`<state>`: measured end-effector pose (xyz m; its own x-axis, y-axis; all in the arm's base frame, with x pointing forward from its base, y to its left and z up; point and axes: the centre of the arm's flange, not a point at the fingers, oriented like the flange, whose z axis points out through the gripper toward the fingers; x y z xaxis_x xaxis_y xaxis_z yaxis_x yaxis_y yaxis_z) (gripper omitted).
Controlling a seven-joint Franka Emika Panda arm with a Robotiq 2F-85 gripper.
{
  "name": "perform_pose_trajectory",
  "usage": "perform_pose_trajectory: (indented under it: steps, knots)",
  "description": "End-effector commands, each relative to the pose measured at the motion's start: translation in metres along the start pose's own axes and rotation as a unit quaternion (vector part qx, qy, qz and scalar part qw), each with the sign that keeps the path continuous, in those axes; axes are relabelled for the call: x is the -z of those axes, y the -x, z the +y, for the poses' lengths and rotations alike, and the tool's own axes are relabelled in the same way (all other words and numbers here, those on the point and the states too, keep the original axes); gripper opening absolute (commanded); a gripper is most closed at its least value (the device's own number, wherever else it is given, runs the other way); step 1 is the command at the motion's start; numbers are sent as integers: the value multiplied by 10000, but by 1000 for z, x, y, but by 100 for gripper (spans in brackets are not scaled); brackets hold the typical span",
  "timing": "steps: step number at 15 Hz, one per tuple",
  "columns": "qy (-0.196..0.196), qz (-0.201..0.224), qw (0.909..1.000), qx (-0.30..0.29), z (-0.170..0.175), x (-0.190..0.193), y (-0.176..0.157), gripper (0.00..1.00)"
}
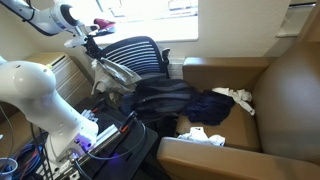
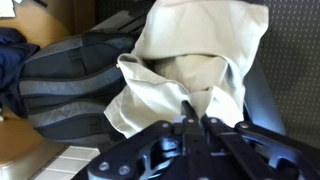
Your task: Remove the clothing from the left armrest of the black chair and place it on the sofa
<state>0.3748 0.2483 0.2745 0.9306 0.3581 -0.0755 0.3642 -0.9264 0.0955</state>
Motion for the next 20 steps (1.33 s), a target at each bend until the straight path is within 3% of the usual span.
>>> perform_pose_trajectory:
  steps: [1, 3, 4, 7, 11, 12, 13, 15, 16, 19, 20]
  knots:
    - [-52, 73, 9998, 154, 4, 7, 10, 3]
    - [-51, 169, 9995, 271, 9, 15, 25, 1]
    - [156, 345, 9991, -175, 15, 20, 22, 1]
    - [5, 644, 9924, -1049, 92, 61, 33, 1]
    - [-395, 906, 9693, -2252, 171, 105, 63, 1]
    - [-528, 1046, 9858, -1203, 192, 116, 74, 1]
    - [-453, 1092, 9623, -2448, 213, 126, 83, 1]
    - [-419, 1274, 9478, -2893, 264, 135, 99, 1]
    - [-495, 1168, 9597, -2509, 227, 126, 75, 3]
    - [-479, 1315, 9461, -2920, 263, 136, 96, 3]
    - [-535, 1247, 9563, -2589, 249, 133, 92, 1]
